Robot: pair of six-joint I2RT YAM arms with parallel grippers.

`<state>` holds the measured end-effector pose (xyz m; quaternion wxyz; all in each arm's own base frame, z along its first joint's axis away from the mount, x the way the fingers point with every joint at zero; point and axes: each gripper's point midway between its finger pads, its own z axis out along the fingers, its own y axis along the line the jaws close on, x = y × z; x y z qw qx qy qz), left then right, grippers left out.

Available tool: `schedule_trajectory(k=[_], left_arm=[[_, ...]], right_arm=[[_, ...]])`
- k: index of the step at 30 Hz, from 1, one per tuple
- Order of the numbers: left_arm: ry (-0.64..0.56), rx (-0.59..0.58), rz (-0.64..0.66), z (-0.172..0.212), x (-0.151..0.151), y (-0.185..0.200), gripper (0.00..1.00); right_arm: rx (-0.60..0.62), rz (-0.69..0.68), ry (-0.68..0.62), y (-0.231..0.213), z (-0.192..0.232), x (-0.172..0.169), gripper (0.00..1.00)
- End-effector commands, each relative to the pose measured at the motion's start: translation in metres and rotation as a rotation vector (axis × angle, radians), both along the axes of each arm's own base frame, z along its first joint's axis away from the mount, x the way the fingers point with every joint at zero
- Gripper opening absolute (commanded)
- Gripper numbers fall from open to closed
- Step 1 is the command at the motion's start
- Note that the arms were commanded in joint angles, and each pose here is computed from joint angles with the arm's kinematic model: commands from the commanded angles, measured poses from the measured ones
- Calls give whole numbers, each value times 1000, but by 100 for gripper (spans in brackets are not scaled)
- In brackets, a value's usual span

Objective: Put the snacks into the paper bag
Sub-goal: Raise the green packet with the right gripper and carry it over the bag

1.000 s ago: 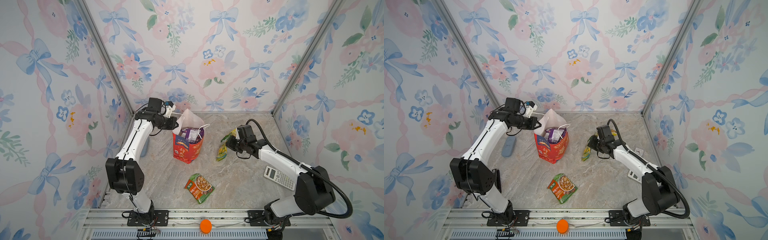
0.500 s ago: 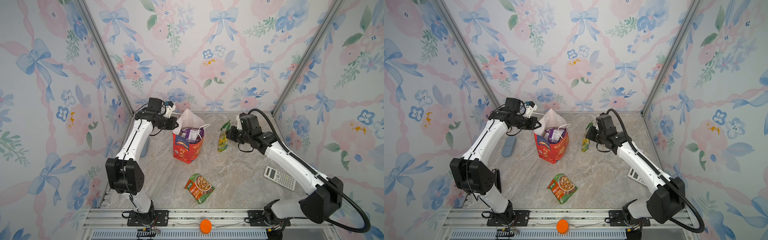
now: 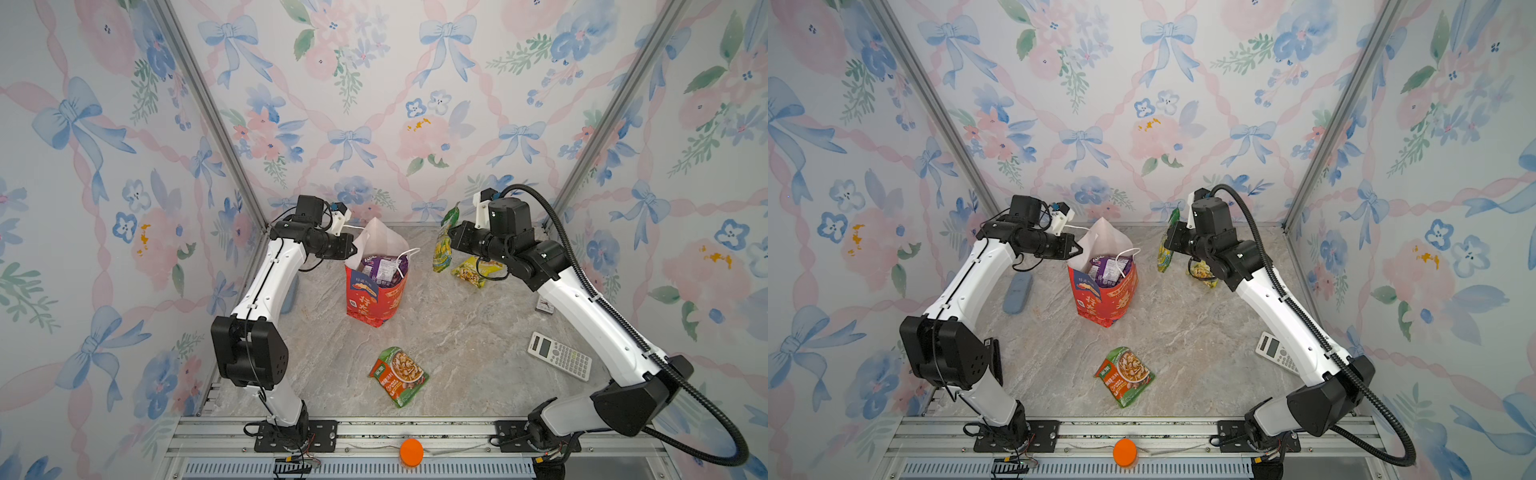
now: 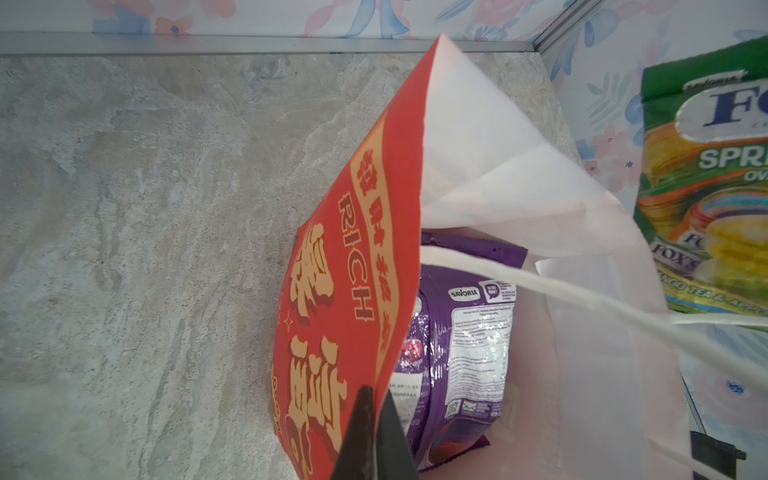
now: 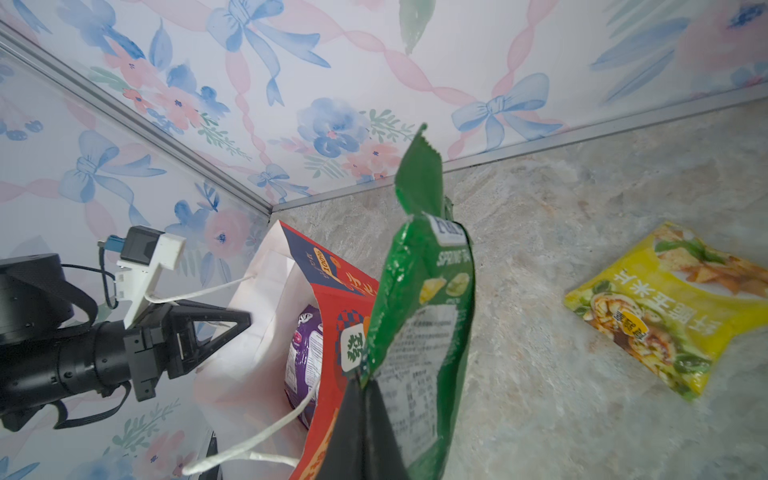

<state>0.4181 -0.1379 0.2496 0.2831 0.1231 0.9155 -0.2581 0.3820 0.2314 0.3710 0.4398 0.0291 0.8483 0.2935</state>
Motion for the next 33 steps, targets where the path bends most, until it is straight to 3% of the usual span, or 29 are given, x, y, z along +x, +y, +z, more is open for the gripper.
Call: schedule_trajectory(k=[1, 11, 19, 33], left_arm=[[59, 4, -7, -14, -8, -1, 0], [58, 3, -9, -14, -9, -1, 0], [62, 3, -9, -15, -9, -1, 0], [59, 4, -10, -15, -9, -1, 0]], right_arm=[[-8, 22, -79, 11, 29, 3, 0], [2, 55, -194, 34, 83, 19, 0], [19, 91, -232, 64, 101, 43, 0], [57, 240, -240, 138, 105, 27, 0]])
